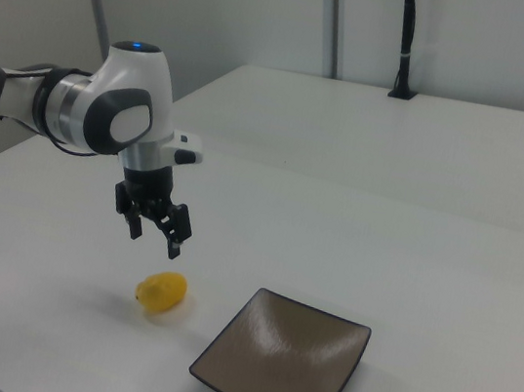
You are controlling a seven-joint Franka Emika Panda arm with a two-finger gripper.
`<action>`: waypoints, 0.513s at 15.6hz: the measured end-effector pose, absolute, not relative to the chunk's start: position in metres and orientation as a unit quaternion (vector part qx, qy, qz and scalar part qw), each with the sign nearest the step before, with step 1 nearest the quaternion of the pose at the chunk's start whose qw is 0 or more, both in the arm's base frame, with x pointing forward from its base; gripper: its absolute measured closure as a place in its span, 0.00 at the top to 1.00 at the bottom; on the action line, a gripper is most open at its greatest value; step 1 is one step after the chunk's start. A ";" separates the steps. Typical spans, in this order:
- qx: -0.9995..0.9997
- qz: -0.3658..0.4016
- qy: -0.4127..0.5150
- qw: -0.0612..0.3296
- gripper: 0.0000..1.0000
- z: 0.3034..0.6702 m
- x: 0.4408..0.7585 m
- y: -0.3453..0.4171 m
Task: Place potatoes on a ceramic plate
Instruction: 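Move the open gripper over the yellow potato and lower toward it, then close the gripper around the yellow potato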
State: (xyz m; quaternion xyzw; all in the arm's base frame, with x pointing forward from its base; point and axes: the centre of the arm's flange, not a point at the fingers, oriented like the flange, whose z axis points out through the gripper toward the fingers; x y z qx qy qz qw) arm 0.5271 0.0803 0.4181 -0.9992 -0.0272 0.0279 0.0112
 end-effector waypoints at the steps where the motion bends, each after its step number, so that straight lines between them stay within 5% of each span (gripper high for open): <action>1: -1.000 0.020 -0.010 0.013 1.00 0.414 0.528 0.080; 8: -0.998 0.003 0.058 0.023 1.00 0.370 0.522 0.079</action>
